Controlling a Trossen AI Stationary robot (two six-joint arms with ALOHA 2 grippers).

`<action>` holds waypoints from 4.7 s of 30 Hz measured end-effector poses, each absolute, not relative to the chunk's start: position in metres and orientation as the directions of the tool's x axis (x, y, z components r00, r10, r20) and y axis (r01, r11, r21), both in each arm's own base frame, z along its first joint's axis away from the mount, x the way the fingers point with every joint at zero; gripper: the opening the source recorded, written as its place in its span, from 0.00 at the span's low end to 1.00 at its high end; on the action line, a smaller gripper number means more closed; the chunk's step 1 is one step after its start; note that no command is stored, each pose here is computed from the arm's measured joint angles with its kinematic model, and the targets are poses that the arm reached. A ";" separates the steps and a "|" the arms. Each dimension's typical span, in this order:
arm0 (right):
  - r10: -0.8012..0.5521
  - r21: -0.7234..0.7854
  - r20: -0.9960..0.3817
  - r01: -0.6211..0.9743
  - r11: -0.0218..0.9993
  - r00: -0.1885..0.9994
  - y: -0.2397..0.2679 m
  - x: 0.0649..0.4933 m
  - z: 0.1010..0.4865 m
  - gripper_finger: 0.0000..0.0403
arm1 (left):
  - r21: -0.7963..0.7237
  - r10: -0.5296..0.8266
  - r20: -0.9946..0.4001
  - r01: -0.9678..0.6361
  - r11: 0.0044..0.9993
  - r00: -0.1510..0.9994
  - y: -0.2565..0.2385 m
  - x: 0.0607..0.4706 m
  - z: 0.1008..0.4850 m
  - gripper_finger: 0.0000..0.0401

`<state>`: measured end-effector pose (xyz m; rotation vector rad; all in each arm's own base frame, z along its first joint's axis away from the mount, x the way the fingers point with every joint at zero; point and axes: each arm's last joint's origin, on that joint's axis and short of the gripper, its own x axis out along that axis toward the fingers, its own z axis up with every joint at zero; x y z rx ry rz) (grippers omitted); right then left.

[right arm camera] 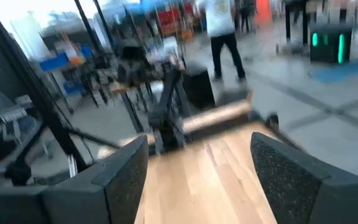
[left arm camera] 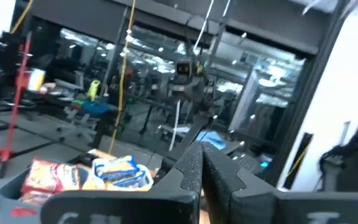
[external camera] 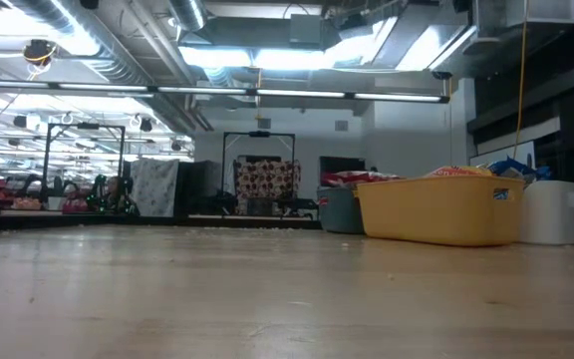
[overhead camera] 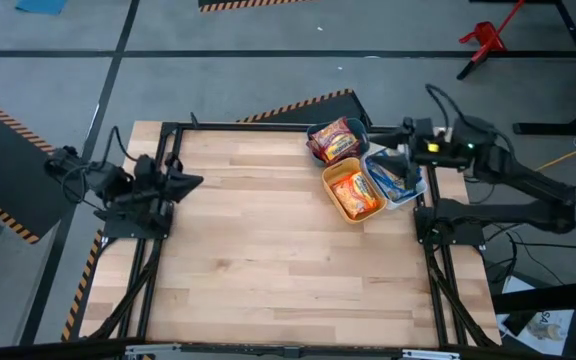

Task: Sort Maruchan noodles
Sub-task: Return to Home Position

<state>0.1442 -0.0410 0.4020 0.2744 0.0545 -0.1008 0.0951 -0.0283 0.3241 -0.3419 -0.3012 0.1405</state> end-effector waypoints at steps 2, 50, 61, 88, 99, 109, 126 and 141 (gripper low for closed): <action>-0.091 0.257 -0.012 0.091 0.962 0.996 -0.039 0.137 0.391 0.67 | -0.350 0.145 0.274 -0.042 0.936 0.951 -0.026 0.092 0.324 0.00; -0.147 0.460 0.416 -0.068 0.886 0.897 -0.024 0.085 0.207 0.67 | -0.473 -0.103 0.271 0.226 0.852 0.957 0.033 0.101 0.197 0.00; -0.216 0.401 0.185 0.127 0.907 0.959 -0.028 0.092 0.184 0.67 | -0.430 -0.055 0.109 0.097 0.897 0.993 0.025 0.109 0.179 0.00; -0.117 0.482 0.041 0.083 0.872 0.992 -0.025 0.094 0.170 0.67 | -0.384 0.105 -0.018 -0.104 0.918 0.994 0.029 0.110 0.166 0.00; -0.097 0.497 0.021 0.074 0.865 0.995 -0.016 0.097 0.168 0.67 | -0.384 0.104 -0.017 -0.102 0.918 0.994 0.029 0.110 0.167 0.00; -0.060 0.523 0.005 0.048 0.851 0.998 -0.004 0.099 0.167 0.67 | -0.378 0.106 -0.015 -0.103 0.920 0.994 0.029 0.110 0.167 0.00; -0.015 0.523 0.002 0.012 0.852 1.000 -0.003 0.099 0.166 0.67 | -0.376 0.107 -0.015 -0.104 0.921 0.994 0.029 0.110 0.167 0.00; -0.013 0.524 0.002 0.010 0.852 1.000 -0.003 0.099 0.166 0.67 | -0.376 0.107 -0.016 -0.105 0.921 0.994 0.029 0.110 0.167 0.00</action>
